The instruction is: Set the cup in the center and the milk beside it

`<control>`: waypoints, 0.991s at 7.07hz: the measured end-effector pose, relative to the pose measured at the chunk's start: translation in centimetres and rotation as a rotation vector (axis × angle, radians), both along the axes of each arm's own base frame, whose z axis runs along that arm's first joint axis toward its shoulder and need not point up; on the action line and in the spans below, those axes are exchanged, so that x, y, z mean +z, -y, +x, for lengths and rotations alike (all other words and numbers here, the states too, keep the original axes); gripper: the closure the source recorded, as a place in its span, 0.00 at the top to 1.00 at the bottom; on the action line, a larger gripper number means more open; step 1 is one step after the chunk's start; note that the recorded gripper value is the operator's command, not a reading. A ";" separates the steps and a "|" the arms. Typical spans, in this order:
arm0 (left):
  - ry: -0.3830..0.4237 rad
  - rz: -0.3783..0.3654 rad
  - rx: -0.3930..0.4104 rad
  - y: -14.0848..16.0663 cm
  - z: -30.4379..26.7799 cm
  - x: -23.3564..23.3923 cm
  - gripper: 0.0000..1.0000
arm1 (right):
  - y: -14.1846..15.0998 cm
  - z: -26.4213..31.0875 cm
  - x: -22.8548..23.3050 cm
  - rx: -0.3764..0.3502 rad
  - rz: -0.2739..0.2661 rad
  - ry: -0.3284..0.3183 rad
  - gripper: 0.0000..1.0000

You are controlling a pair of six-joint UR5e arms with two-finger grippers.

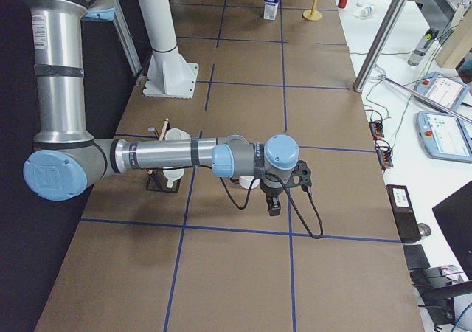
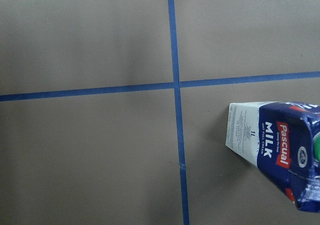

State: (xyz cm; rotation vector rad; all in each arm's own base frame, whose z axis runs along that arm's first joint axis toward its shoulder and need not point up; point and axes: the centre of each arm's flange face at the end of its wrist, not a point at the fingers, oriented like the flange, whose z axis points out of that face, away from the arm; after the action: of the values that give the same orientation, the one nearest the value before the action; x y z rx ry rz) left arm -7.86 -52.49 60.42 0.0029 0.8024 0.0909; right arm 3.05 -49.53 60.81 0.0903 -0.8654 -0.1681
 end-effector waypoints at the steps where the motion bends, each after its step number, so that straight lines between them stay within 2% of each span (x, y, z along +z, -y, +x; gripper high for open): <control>1: 0.000 -0.004 0.001 0.2 0.1 -0.3 1.00 | 0.0 0.0 0.0 0.001 0.002 0.000 1.00; 5: 0.009 0.003 0.002 0.3 0.2 -2.9 1.00 | -0.5 0.1 0.6 0.001 -0.003 -0.003 1.00; 7: 0.006 0.042 0.002 0.5 0.3 -4.1 1.00 | -0.6 0.1 0.8 -0.001 -0.004 -0.006 1.00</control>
State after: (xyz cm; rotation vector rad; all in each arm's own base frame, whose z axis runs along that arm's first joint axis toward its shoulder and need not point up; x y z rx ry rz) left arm -7.59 -52.95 56.31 0.0414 0.7947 0.1098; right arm 3.15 -48.92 61.62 0.0854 -0.8596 -0.1677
